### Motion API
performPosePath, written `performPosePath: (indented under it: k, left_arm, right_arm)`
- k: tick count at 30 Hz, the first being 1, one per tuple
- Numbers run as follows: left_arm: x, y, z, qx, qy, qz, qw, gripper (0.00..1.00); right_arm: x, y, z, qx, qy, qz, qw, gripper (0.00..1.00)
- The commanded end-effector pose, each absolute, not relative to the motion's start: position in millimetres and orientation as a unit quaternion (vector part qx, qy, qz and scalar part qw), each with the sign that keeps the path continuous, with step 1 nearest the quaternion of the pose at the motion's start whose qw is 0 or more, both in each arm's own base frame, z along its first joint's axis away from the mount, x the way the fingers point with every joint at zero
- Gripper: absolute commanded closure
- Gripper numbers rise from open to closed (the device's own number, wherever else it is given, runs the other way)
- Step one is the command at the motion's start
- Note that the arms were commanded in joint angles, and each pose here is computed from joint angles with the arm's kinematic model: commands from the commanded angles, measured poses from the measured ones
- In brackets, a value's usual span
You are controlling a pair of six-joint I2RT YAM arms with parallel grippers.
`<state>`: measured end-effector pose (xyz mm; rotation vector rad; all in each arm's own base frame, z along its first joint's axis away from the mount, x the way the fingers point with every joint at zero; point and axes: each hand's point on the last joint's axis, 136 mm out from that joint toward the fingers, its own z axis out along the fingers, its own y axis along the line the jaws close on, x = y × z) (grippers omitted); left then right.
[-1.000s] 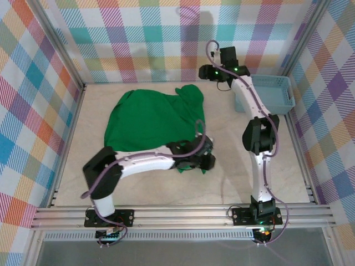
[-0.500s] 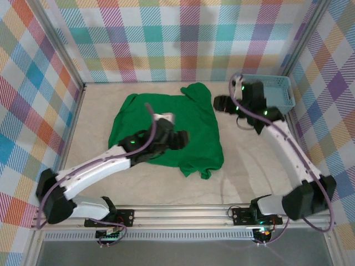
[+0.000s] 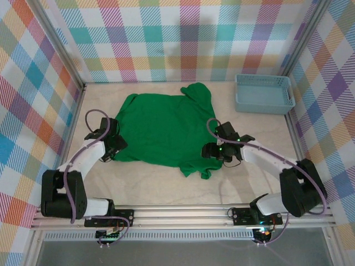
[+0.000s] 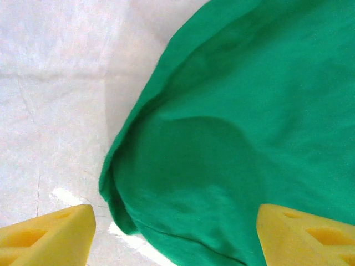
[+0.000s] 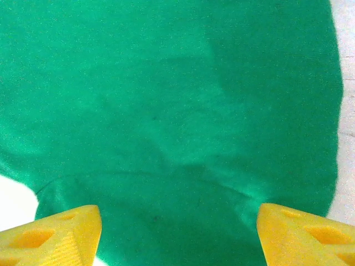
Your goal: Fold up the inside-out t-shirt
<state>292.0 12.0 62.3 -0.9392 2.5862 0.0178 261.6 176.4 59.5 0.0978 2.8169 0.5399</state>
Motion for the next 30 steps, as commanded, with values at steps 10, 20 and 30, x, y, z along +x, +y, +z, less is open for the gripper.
performPosePath:
  k: [10, 20, 30]
  left_arm:
    - [286.6, 2.6, 54.6, -0.347, 0.914, -0.056, 0.200, 0.26]
    - [260.0, -0.6, 48.6, -0.348, 0.912, -0.070, 0.205, 0.31]
    - [256.7, -23.3, 28.9, -0.323, 0.929, -0.093, 0.157, 0.52]
  right_arm:
    - [324.8, 95.4, 16.9, 0.196, 0.964, 0.134, 0.120, 0.36]
    - [303.5, 90.0, 74.9, 0.145, 0.964, 0.129, 0.181, 0.36]
    - [222.7, 99.2, 54.7, 0.144, 0.970, 0.146, 0.128, 0.44]
